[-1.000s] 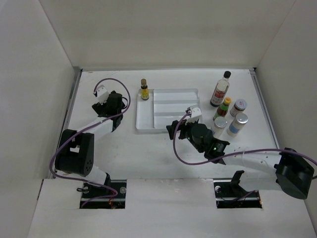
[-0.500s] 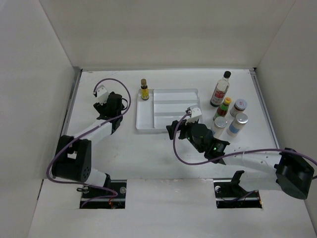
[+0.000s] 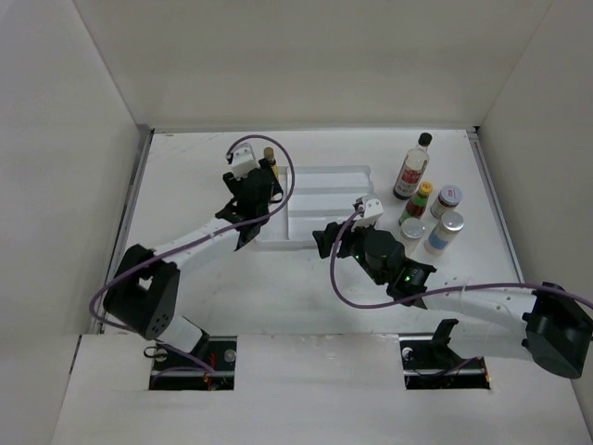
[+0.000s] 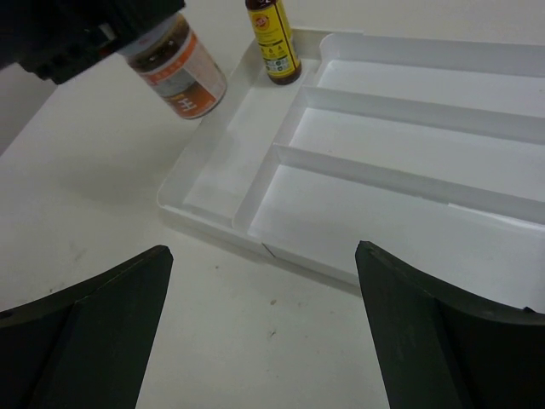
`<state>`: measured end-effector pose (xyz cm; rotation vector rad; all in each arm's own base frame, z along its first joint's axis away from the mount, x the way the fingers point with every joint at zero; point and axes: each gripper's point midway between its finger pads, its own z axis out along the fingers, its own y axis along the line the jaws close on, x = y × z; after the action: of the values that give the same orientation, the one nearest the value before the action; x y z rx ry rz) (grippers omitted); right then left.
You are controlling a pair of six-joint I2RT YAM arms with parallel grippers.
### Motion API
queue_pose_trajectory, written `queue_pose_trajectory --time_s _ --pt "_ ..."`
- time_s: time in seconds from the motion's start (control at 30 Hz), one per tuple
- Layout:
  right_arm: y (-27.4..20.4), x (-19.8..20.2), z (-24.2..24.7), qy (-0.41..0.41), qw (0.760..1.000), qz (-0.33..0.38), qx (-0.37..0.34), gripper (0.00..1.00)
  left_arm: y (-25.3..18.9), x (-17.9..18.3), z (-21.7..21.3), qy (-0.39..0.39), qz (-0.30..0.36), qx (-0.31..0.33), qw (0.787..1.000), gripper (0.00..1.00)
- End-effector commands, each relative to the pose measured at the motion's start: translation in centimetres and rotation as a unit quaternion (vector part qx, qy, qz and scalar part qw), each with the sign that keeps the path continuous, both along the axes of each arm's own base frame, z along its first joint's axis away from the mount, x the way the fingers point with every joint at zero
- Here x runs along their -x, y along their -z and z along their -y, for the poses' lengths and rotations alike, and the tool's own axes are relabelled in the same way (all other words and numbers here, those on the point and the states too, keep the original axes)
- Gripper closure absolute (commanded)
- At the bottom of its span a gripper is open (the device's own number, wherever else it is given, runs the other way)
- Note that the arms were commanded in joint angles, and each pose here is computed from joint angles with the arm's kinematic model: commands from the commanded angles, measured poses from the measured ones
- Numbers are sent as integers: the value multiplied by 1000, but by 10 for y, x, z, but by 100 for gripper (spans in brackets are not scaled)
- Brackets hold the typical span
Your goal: Organize the condiment bottles
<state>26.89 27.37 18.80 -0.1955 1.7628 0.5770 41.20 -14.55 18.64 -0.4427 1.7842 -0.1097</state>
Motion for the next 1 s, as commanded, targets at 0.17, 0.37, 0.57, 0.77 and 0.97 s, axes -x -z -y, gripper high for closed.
queue_pose_trajectory --time_s 0.17,0.37,0.57,0.77,0.97 --pt "-23 -1 4 5 999 26 -34 4 -37 -52 44 22 66 18 997 60" --pt "-23 -2 4 5 999 25 -31 3 -12 -67 51 24 47 -6 999 60" --pt "-24 -1 5 5 999 27 -34 5 18 -70 53 21 29 -20 999 56" --pt "-26 -1 5 4 999 29 -33 24 25 -69 51 19 35 -18 999 41" --pt "-45 4 18 15 997 51 -48 62 -5 -43 54 36 66 -5 997 12"
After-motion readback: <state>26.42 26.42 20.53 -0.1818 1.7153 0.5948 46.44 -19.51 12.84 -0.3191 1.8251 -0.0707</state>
